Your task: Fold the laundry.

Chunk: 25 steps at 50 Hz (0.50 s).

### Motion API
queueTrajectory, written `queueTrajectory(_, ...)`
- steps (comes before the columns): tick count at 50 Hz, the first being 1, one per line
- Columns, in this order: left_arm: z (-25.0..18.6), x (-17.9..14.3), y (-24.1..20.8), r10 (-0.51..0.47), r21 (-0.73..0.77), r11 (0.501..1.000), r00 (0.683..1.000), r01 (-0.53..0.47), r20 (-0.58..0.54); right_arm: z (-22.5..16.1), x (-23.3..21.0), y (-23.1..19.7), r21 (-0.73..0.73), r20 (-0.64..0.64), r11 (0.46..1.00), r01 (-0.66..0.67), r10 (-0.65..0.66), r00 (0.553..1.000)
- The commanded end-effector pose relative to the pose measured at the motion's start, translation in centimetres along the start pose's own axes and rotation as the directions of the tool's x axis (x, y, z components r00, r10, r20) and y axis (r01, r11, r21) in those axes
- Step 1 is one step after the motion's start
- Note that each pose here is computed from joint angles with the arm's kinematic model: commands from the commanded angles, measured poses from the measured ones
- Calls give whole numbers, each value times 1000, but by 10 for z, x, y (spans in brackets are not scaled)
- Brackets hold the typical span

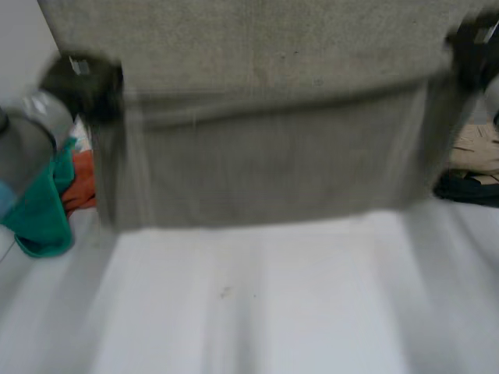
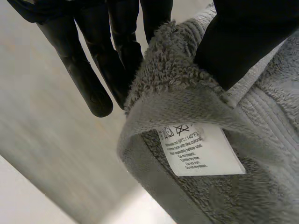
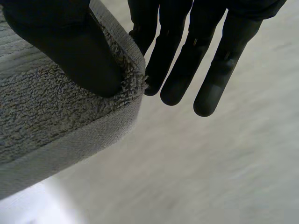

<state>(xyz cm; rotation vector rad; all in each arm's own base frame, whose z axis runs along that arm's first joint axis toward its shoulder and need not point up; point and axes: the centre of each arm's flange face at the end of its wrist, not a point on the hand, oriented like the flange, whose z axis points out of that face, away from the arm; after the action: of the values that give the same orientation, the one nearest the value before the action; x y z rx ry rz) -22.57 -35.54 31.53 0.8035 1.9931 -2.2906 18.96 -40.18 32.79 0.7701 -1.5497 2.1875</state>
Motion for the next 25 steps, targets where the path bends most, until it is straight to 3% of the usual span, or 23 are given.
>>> queueTrajectory(1, 15, -38, -58, -192, 286, 946, 975, 153, 113, 15, 36, -44, 294, -182, 952, -84, 142, 973)
queueTrajectory(5, 11, -34, -46, -229, 225, 953, 969, 204, 92, 6, 20, -35, 268, -107, 959, -89, 122, 987)
queueTrajectory(13, -13, -1, 20, -249, -59, 967, 969, 249, 11, -20, -11, 6, 124, 13, 987, -105, 104, 994)
queueTrajectory(17, -27, 21, 63, -233, -187, 956, 972, 224, -26, -39, -32, 42, -2, 85, 994, -112, 112, 990)
queueTrajectory(25, -50, 54, 149, -135, -401, 912, 985, 83, -104, -84, -85, 116, -248, 280, 968, -24, 95, 955)
